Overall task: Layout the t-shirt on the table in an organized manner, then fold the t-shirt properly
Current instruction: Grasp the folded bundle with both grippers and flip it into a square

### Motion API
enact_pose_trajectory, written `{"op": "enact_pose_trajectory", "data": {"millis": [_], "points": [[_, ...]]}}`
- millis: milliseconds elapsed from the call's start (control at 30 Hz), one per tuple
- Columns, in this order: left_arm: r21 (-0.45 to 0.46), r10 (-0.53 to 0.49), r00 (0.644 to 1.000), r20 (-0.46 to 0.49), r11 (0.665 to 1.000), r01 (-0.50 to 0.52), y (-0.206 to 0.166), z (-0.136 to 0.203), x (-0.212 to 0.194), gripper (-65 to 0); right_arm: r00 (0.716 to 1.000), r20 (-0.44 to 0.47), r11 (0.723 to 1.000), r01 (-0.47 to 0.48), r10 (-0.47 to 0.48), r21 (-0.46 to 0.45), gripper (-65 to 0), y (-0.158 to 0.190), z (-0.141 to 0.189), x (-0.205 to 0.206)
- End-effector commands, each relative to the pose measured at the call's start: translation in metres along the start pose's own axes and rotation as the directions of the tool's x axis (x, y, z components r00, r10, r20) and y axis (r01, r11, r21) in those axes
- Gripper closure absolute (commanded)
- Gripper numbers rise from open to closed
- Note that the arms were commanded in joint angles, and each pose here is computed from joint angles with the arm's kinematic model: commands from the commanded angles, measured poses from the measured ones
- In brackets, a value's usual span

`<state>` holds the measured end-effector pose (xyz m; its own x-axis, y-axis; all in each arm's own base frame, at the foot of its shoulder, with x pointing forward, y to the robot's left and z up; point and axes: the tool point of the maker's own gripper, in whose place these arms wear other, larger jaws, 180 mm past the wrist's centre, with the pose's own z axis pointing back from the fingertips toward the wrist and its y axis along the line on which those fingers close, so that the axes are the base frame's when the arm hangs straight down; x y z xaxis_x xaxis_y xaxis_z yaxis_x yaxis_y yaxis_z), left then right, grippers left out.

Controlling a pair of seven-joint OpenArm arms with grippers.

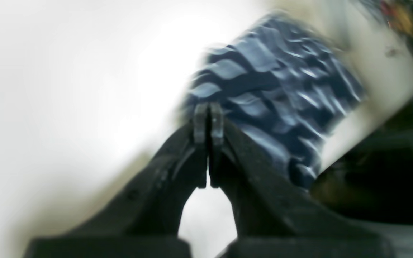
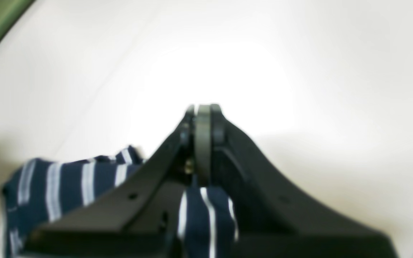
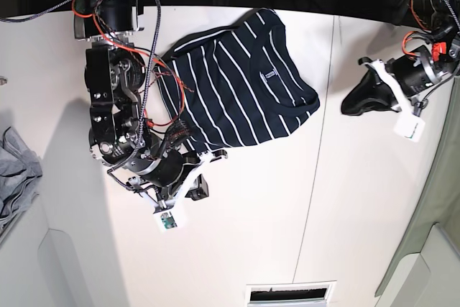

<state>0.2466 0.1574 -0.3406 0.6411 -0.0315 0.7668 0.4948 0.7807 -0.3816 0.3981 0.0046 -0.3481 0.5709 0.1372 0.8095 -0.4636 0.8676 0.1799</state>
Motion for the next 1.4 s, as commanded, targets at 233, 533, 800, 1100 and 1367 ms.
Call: {"op": "enact_pose_trajectory", "data": {"millis": [233, 533, 800, 1100, 1367], "points": [[-0.256, -0.123, 0.984, -0.128, 0.963, 0.087, -0.104, -0.056, -0.05, 0.0, 0.994, -0.112, 0.989, 0.012, 0.005, 0.15, 0.0, 0.008, -0.047, -0.025], [-0.144, -0.136, 0.957, -0.257, 0.984, 0.102, -0.05, -0.089, -0.094, 0.0, 0.971, -0.232, 0.979, 0.101, -0.058, 0.177, 0.0, -0.01, -0.033, -0.07], [-0.037, -0.153, 0.955, -0.255, 0.988, 0.148, 0.021, -0.104, -0.047, 0.0, 0.93, -0.328, 0.932, 0.256, -0.164, 0.258, 0.0, 0.007, 0.001, -0.118], [0.016, -0.189, 0.96, -0.208, 0.98, 0.196, 0.051, -0.116, 0.008, 0.0, 0.935, -0.269, 0.879, 0.32, -0.232, 0.354, 0.0, 0.065, 0.036, -0.133], [0.011, -0.185, 0.97, -0.158, 0.982, 0.189, 0.055, -0.099, 0.029, 0.0, 0.944, -0.233, 0.891, 0.303, -0.233, 0.339, 0.0, 0.063, 0.046, -0.126]]}}
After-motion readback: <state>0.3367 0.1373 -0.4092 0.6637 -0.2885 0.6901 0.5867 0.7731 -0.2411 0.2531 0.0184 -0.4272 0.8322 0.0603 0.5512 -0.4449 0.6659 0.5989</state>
